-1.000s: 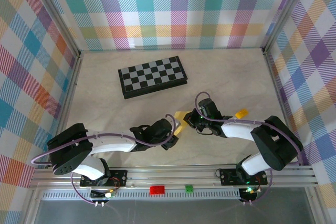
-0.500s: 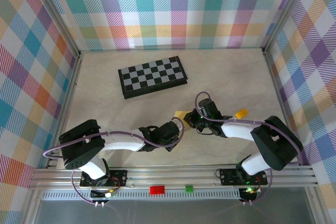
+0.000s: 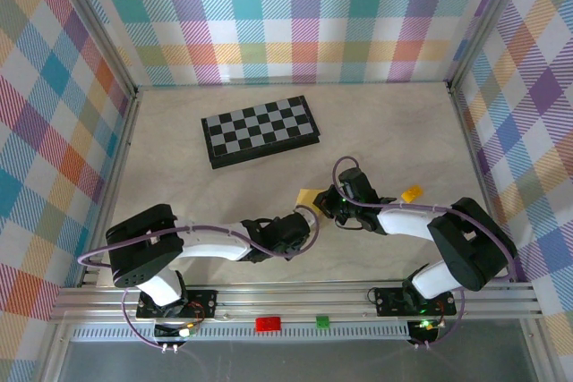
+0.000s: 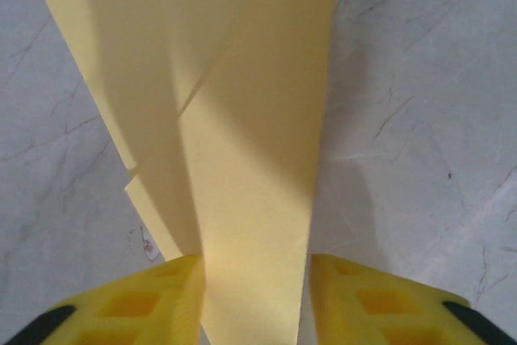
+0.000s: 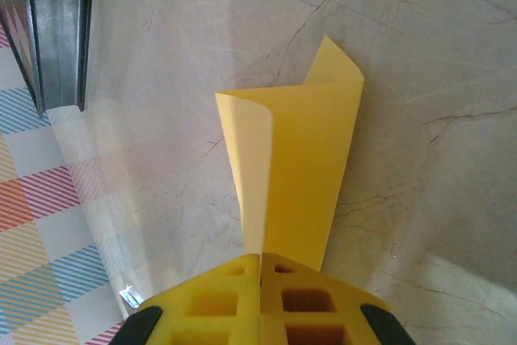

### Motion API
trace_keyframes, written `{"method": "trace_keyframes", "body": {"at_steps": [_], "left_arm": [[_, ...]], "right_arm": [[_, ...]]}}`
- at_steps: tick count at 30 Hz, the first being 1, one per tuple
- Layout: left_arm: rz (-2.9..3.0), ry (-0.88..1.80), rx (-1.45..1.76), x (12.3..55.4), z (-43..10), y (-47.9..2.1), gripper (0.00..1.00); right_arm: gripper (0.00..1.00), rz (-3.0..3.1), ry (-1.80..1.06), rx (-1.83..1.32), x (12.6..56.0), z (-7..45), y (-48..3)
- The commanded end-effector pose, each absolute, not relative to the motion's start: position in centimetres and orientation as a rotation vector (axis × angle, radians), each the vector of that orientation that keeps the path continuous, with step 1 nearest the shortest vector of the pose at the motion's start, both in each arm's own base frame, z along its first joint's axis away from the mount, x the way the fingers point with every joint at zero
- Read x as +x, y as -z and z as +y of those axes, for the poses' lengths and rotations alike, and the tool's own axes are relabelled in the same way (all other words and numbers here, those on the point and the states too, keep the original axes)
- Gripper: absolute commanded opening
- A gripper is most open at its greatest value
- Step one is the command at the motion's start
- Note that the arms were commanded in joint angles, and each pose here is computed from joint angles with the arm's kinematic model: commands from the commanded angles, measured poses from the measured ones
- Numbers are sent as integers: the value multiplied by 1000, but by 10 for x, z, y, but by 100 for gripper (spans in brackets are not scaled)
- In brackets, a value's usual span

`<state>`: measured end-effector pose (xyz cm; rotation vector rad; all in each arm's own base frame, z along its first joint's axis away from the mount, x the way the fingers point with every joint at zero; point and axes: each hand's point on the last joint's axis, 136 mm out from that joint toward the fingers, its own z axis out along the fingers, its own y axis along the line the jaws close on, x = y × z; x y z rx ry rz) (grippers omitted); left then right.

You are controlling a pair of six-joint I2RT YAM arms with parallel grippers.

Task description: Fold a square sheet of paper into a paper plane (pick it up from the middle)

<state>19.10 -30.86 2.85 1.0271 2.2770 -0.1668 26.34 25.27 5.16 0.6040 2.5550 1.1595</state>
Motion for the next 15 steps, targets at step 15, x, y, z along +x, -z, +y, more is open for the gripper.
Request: {"method": "trace_keyframes", "body": {"at_steps": [15], "left_arm": [[2169,-16,1039,197,-307,-45,38]], "right_arm": [[0,2504,-1186,588,269,256,-67]]}}
